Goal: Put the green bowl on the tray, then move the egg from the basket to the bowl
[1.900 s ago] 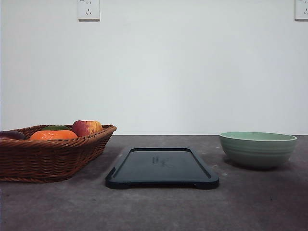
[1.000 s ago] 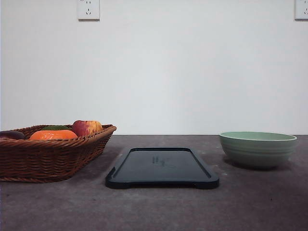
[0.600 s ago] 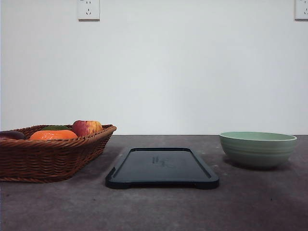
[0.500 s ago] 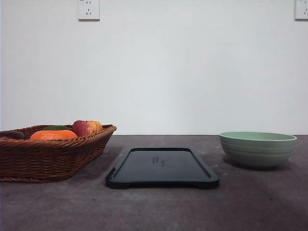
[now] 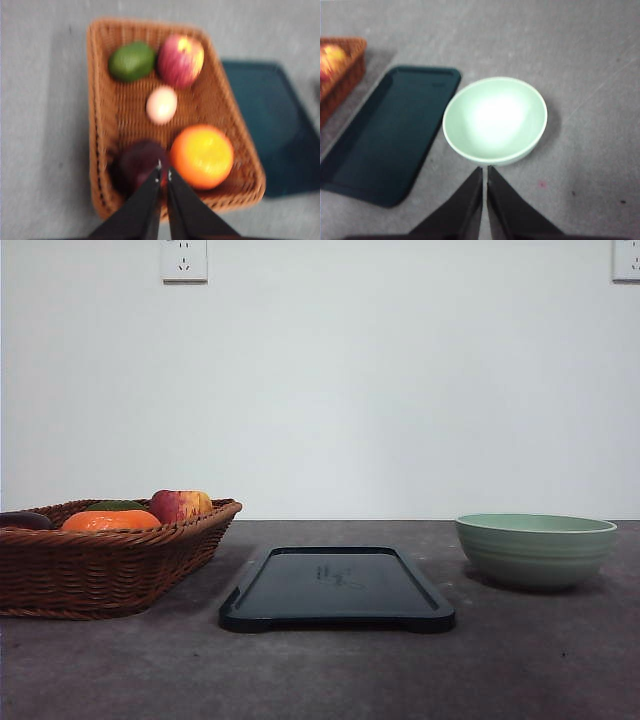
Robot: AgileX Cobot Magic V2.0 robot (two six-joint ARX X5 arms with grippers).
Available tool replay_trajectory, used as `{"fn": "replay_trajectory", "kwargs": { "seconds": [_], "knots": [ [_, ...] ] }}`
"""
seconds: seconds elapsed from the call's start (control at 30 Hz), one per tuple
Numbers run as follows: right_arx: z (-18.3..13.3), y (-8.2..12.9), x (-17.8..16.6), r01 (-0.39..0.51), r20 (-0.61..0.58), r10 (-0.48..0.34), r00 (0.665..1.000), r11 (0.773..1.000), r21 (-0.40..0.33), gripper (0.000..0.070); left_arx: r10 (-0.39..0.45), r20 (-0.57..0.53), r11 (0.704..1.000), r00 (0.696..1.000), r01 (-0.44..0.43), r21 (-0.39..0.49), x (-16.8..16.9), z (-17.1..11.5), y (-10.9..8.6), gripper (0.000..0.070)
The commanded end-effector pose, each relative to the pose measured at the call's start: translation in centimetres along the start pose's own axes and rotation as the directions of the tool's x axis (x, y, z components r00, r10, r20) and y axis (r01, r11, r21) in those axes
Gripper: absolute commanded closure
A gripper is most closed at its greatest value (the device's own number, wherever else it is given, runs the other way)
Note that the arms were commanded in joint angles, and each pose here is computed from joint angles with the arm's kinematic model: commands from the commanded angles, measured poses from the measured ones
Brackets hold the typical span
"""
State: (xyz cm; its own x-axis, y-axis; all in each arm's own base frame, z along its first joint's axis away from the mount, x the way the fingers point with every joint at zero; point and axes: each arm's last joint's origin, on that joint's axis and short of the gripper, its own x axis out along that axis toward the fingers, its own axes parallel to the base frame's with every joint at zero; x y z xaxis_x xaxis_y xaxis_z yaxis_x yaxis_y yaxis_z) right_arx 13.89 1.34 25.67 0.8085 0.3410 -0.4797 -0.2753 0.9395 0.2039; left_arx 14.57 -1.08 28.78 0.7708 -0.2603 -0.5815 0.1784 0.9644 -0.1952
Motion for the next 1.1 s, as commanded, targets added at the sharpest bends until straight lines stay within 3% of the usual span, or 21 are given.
{"fn": "replay_trajectory", "kwargs": {
  "seconds": [0.0,0.17,0.3,0.37,0.47,0.57,0.73,1.07],
  "knots": [
    [0.5,0.0,-0.1,-0.004,0.007,0.004,1.000,0.999,-0.039,0.0694,-0.007,0.021,0.999,1.000,0.005,0.051,-0.3,0.8,-0.1,0.0691],
    [0.5,0.0,0.0,-0.004,0.005,0.004,1.000,0.999,-0.048,0.0684,-0.006,0.019,0.998,1.000,0.005,0.057,-0.3,0.8,-0.1,0.0664],
    [0.5,0.0,0.0,-0.003,0.005,0.004,1.000,0.998,-0.063,0.0451,-0.006,0.020,0.998,1.000,0.005,0.056,-0.3,0.8,-0.1,0.0428],
    [0.5,0.0,0.0,-0.002,0.005,0.002,1.000,0.998,-0.062,0.0403,-0.006,0.019,0.998,1.000,0.005,0.056,-0.3,0.8,-0.1,0.0358],
    [0.5,0.0,0.0,0.008,0.005,-0.008,1.000,0.999,-0.043,0.0403,-0.006,0.020,0.998,1.000,0.005,0.056,-0.3,0.8,-0.1,0.0349],
    [0.7,-0.1,0.2,0.012,-0.007,-0.012,1.000,1.000,0.025,0.0403,-0.006,0.020,0.998,1.000,0.005,0.056,-0.3,0.8,-0.1,0.0349],
    [2.1,-0.3,0.8,0.043,-0.107,-0.034,0.994,0.996,0.082,0.0403,-0.006,0.020,0.998,1.000,0.005,0.056,-0.3,0.8,-0.1,0.0350],
    [7.7,-1.0,3.2,0.164,-0.358,-0.110,0.927,0.979,0.124,0.0403,-0.006,0.017,0.999,1.000,0.005,0.053,-0.3,0.8,-0.1,0.0350]
  ]
}}
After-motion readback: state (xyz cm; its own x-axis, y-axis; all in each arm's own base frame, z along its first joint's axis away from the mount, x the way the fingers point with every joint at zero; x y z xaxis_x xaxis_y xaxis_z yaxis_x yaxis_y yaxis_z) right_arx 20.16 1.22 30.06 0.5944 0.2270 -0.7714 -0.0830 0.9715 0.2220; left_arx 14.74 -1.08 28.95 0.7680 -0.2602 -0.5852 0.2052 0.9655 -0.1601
